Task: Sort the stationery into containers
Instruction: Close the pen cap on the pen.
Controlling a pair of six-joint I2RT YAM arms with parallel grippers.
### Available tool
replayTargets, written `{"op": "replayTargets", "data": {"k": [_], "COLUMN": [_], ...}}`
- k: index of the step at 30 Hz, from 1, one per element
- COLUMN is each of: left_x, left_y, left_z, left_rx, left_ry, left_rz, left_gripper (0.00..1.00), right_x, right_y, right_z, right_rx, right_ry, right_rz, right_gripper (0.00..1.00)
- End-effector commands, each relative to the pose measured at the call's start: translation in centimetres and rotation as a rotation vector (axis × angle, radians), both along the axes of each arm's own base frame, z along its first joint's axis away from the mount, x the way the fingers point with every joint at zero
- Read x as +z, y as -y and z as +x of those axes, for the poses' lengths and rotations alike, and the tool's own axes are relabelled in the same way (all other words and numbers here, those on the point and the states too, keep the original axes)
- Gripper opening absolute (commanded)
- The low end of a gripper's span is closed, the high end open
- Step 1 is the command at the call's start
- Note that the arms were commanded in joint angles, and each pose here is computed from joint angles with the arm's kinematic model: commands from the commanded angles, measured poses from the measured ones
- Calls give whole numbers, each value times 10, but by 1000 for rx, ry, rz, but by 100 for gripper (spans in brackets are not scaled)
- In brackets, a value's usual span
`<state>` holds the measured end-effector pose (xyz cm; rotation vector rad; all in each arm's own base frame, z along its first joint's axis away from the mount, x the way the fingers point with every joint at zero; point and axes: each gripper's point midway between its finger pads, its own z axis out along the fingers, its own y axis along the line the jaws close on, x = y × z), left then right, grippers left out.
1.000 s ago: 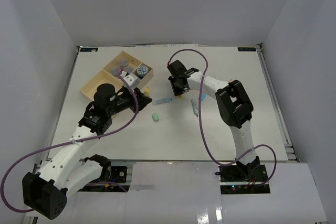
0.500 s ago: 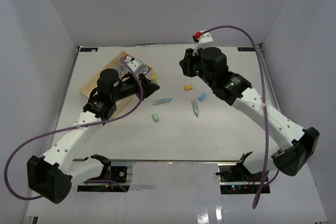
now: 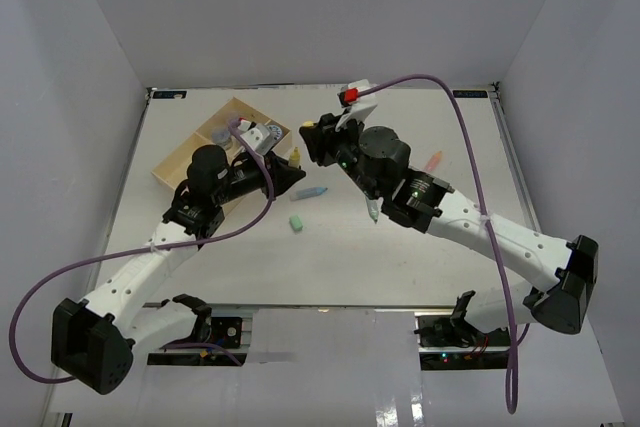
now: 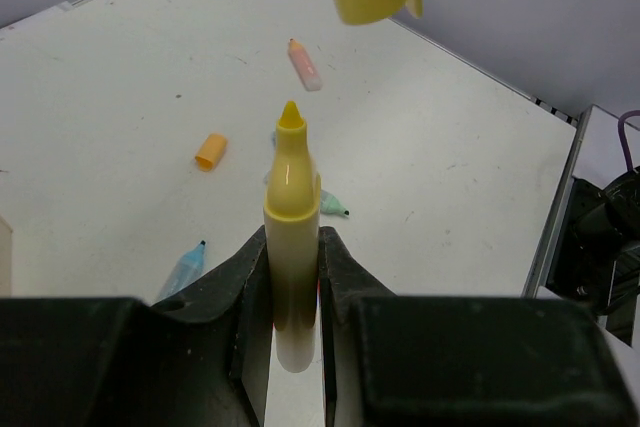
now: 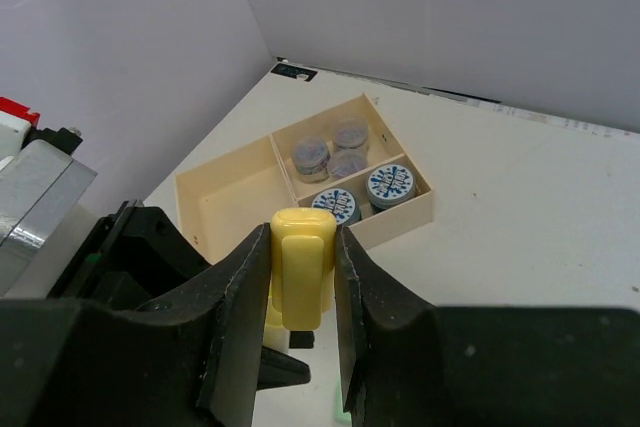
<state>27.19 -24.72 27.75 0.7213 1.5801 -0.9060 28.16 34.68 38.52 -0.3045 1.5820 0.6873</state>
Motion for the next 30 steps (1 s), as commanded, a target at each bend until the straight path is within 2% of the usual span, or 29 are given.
{"op": "replayTargets", "data": {"k": [1,12,30], "left_x": [18,19,23], "left_y": [-1,-9,-8], "left_z": [-7,-5,-7], "left_rx": [-6,43,46], "left_ry": [59,85,57], "left_rz": [-41,-35,-74], "left_gripper": [11,11,11], "right_x": [36,24,-5], "right_y": [-4,-29,-38], "right_z": [0,-8,-19], "right_rx": [-52,-27,-9], "right_ry": [90,84,96], "right_rz": [133,115,112], "right_gripper": [9,8,8]}}
